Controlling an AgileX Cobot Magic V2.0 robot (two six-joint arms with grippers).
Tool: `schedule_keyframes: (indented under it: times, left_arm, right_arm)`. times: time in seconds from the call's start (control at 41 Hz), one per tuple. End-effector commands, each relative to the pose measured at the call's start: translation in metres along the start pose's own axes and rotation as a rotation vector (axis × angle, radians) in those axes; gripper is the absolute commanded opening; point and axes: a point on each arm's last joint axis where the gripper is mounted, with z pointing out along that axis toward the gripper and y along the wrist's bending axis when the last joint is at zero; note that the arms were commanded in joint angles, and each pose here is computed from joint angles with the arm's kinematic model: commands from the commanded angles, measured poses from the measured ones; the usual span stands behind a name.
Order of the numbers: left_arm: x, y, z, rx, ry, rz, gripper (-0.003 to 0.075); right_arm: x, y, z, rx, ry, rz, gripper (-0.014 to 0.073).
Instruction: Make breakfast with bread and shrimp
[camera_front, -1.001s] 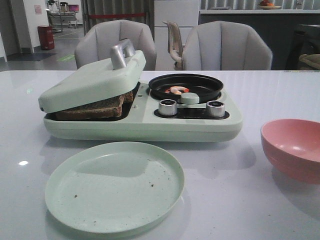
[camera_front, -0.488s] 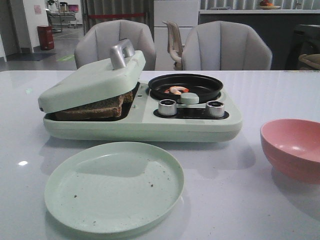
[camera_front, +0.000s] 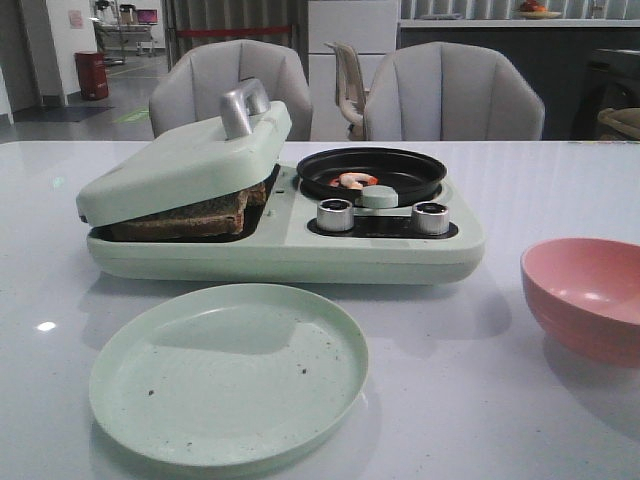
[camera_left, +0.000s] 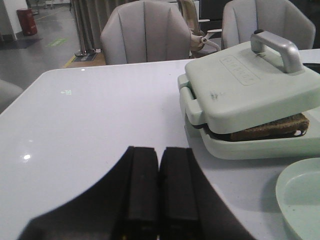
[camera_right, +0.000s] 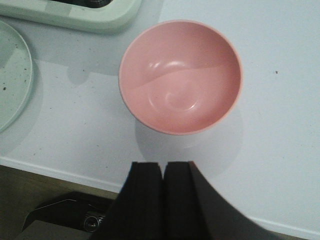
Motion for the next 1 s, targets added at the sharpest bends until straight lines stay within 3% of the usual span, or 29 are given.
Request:
schedule_keyframes:
  times: [0.0,0.366,0.976]
  left_arm:
    - [-0.01,0.002,-0.004,-0.02,-0.137,-0.023,0.0099]
    - [-0.007,0.002,-0.02,-0.037,-0.256,-0.012,0.0099]
    - [-0.004,0.002,-0.019,-0.045,-0.228,-0.009,0.0099]
  right_arm:
    - [-0.01,0.0,-0.007,-0.001,-0.081,-0.001,0.0034]
    - [-0.01,0.0,-0.007,-0.001,-0.081,-0.001,0.0034]
    - [-0.01,0.0,-0.007,-0.001,-0.081,-0.001,0.0034]
